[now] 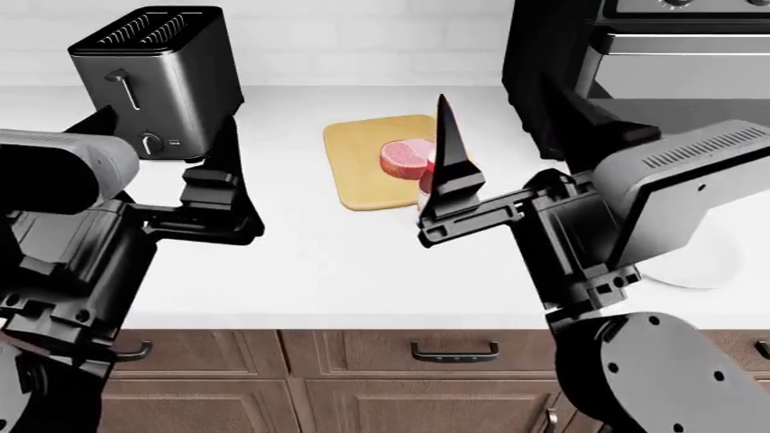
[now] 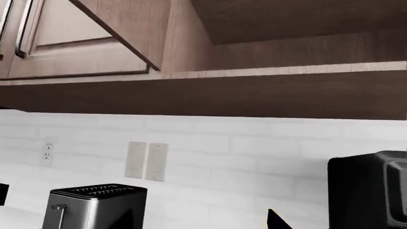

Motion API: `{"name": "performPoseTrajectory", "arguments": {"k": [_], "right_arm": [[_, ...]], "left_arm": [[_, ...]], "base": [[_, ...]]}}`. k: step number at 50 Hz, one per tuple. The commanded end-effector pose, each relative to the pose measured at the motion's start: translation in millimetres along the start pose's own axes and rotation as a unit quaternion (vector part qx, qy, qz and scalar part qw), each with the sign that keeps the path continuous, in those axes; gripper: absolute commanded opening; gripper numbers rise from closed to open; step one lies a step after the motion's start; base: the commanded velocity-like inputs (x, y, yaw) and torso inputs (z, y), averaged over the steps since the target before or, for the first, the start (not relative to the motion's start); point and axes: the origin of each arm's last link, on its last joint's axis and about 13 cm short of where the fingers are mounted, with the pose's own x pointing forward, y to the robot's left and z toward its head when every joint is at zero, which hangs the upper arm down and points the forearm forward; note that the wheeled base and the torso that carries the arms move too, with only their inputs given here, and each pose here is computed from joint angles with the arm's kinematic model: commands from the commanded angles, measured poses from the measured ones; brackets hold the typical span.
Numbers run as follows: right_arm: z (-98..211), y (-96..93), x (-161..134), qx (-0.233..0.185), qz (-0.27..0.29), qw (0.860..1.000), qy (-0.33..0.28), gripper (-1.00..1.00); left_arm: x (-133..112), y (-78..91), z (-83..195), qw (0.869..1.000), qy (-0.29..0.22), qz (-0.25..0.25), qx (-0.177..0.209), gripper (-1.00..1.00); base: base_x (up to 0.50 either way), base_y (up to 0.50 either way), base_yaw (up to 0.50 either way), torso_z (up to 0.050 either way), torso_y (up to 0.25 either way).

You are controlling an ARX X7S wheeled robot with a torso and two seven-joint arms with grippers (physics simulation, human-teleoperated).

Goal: Pick the ham from the plate and place it on the cutting board. Then pick the condiment bottle from the cabinet and place it next to the cutting board.

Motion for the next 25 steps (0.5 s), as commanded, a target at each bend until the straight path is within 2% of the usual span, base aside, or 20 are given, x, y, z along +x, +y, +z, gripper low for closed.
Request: {"name": "performPoseTrajectory", "arguments": {"k": [1,22,25], "right_arm": [[19,5.7,1,-0.004,0.012,0.999,-0.03,1.0],[33,10.8,3,-0.014,0.016,0.998,-0.06,1.0],[30,11.0,1,-0.024,0.013,0.998,-0.063,1.0]], "left_arm": [[-2,-1.9,11,1.0,-0.017,-0.003,-0.001,1.0],[-3,-1.9,18,1.0,-0.031,-0.004,-0.002,1.0],[-3,-2.4,16,0.999,-0.04,-0.001,0.021,1.0]], "base": [[0.0,0.0,0.0,0.0,0.0],[0.0,0.0,0.0,0.0,0.0],[0.0,0.0,0.0,0.0,0.0]]}}
